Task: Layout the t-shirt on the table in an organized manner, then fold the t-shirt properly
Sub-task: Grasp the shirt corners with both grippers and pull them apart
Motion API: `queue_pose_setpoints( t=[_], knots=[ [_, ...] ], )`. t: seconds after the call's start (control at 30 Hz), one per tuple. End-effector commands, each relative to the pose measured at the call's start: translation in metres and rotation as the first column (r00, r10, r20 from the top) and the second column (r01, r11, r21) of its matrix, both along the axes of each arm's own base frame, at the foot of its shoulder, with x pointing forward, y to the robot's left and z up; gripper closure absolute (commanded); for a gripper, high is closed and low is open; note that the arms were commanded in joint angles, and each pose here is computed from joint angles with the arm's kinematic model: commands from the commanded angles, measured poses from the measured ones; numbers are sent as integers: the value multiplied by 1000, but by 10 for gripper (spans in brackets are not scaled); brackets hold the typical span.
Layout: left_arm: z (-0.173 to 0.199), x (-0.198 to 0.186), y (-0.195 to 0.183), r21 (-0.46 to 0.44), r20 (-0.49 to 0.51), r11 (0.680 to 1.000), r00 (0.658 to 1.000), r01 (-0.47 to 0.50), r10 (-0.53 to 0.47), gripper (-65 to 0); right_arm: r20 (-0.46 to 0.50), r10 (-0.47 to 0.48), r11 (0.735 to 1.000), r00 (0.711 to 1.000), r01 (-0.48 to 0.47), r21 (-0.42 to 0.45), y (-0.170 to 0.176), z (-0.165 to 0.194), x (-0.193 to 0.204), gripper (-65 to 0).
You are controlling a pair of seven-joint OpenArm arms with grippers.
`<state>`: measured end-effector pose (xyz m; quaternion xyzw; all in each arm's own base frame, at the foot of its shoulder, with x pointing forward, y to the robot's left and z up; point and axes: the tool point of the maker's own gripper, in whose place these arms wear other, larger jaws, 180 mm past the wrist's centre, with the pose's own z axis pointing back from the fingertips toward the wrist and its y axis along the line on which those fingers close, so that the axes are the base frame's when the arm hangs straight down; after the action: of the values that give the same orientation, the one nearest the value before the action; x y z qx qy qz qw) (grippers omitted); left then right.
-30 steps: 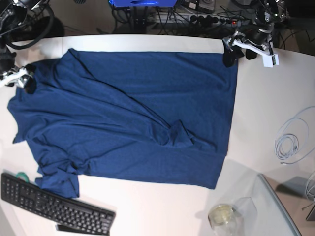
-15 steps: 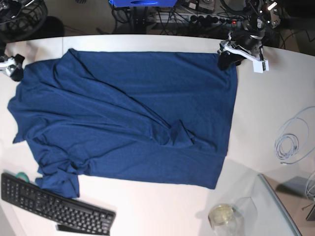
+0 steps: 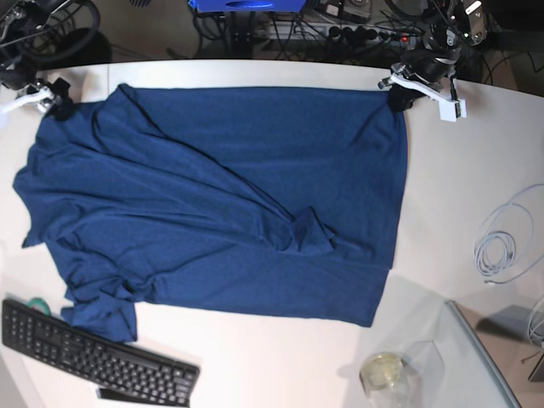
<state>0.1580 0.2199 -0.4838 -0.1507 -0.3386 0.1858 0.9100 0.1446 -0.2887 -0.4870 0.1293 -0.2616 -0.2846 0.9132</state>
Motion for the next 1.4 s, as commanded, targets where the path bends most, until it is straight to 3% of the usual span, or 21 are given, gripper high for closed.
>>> queue_pose_setpoints(
  t=[0.0, 0.33, 0.57, 0.77, 1.0, 1.1, 1.17, 1.37],
  knots=[
    [7, 3, 4, 7, 24, 1000, 1000, 1, -1, 0, 13, 1, 1000, 1000, -1, -4, -4, 2, 4, -482],
    [19, 6, 3, 27, 52, 999, 998, 18, -19, 0, 47, -31, 999, 998, 30, 22, -3, -6, 11, -482],
    [19, 6, 3, 29, 52, 999, 998, 20, -21, 0, 42, 59, 997, 997, -61, 43, 21, -11, 23, -473],
    [18, 5, 3, 28, 49, 999, 999, 19, -20, 0, 43, 55, 997, 998, -57, 44, 21, -11, 23, -335],
    [18, 5, 3, 27, 48, 999, 999, 18, -20, 0, 49, 50, 998, 998, -52, 41, 20, -10, 24, -267],
    [18, 5, 3, 28, 49, 999, 999, 19, -20, 0, 53, 49, 998, 997, -51, 33, 17, -8, 24, -149],
    [19, 5, 3, 29, 50, 999, 998, 21, -22, 0, 52, 51, 998, 997, -53, 30, 16, -7, 25, -2],
    [26, -5, 3, 45, 48, 998, 998, 35, -37, 0, 46, 64, 998, 997, -64, 9, 12, -3, 23, -2]
  ],
)
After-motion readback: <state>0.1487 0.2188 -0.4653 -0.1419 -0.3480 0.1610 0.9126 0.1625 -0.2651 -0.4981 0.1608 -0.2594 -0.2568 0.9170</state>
